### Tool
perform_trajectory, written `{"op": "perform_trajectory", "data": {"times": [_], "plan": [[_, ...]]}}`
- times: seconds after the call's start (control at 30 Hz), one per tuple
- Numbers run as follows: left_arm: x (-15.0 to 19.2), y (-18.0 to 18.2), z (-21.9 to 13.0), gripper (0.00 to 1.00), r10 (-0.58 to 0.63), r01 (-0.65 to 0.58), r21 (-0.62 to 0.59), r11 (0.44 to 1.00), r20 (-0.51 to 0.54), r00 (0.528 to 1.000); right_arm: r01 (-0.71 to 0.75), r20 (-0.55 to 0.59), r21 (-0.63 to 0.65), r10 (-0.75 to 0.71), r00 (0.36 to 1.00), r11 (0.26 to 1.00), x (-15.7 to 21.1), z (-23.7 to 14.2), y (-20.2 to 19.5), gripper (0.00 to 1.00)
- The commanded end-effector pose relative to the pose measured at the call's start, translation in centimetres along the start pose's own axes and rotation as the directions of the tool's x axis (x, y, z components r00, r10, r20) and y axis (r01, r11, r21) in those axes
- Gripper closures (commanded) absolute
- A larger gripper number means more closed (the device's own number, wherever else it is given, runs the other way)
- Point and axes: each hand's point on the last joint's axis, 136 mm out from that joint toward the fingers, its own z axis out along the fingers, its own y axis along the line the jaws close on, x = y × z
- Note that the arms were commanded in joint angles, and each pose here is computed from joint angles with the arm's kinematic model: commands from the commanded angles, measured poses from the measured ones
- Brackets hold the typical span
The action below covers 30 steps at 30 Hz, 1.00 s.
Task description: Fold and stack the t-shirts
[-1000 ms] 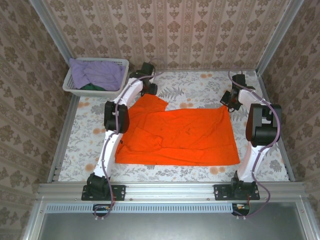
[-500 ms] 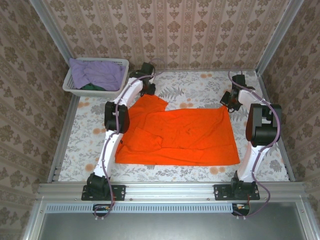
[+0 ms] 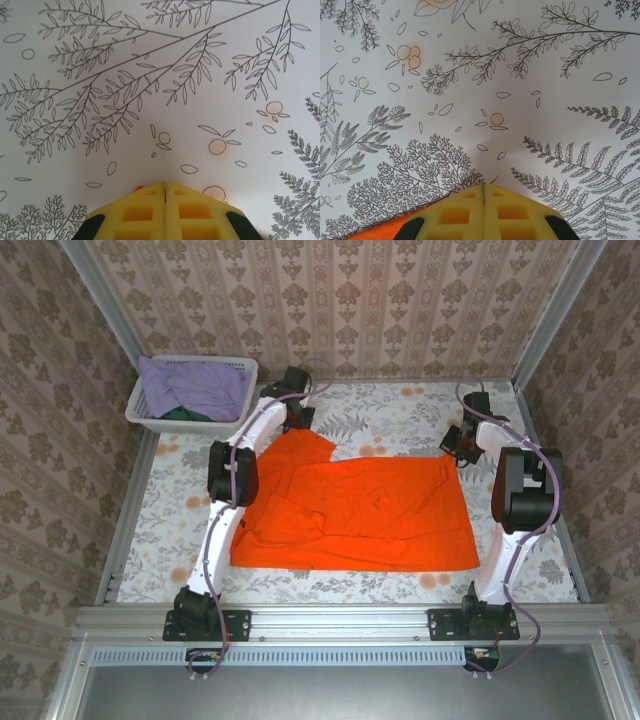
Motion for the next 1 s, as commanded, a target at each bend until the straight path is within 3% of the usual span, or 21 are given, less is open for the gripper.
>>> {"op": "perform_trajectory", "data": {"times": [0.0, 0.23, 0.37, 0.57, 0.77, 0.97], "plan": [[-2.6, -0.2, -3.1, 1.0, 0.022, -0.02, -0.023, 1.0, 0.119, 0.993, -0.004, 0.011, -0.018, 0.004, 1.0, 1.0, 0.3, -0.8, 0.3, 1.0], [-3.8, -0.5, -10.3, 1.0, 0.023, -0.008, -0.046, 0.999, 0.317, 0.948, -0.018, 0.021, -0.047, 0.019, 1.0, 0.999, 1.2, -2.7, 0.3, 1.0], [-2.2, -2.3, -14.9, 1.0, 0.058, -0.039, -0.057, 0.998, 0.393, 0.918, -0.041, 0.019, -0.041, 0.041, 0.999, 0.998, 2.0, -4.1, -0.2, 1.0], [4.3, -2.6, -18.5, 1.0, 0.05, -0.015, -0.089, 0.996, 0.405, 0.913, -0.101, 0.036, -0.045, 0.103, 0.994, 0.994, 4.3, -6.1, -1.7, 1.0], [9.3, -1.9, -22.7, 1.0, -0.042, 0.085, -0.083, 0.993, 0.42, 0.906, -0.171, 0.051, -0.055, 0.174, 0.983, 0.984, 6.7, -7.3, -3.4, 1.0], [13.7, -0.5, -23.7, 1.0, -0.078, 0.117, -0.099, 0.988, 0.333, 0.94, -0.221, 0.078, -0.057, 0.225, 0.971, 0.974, 7.7, -8.2, -5.2, 1.0]]}}
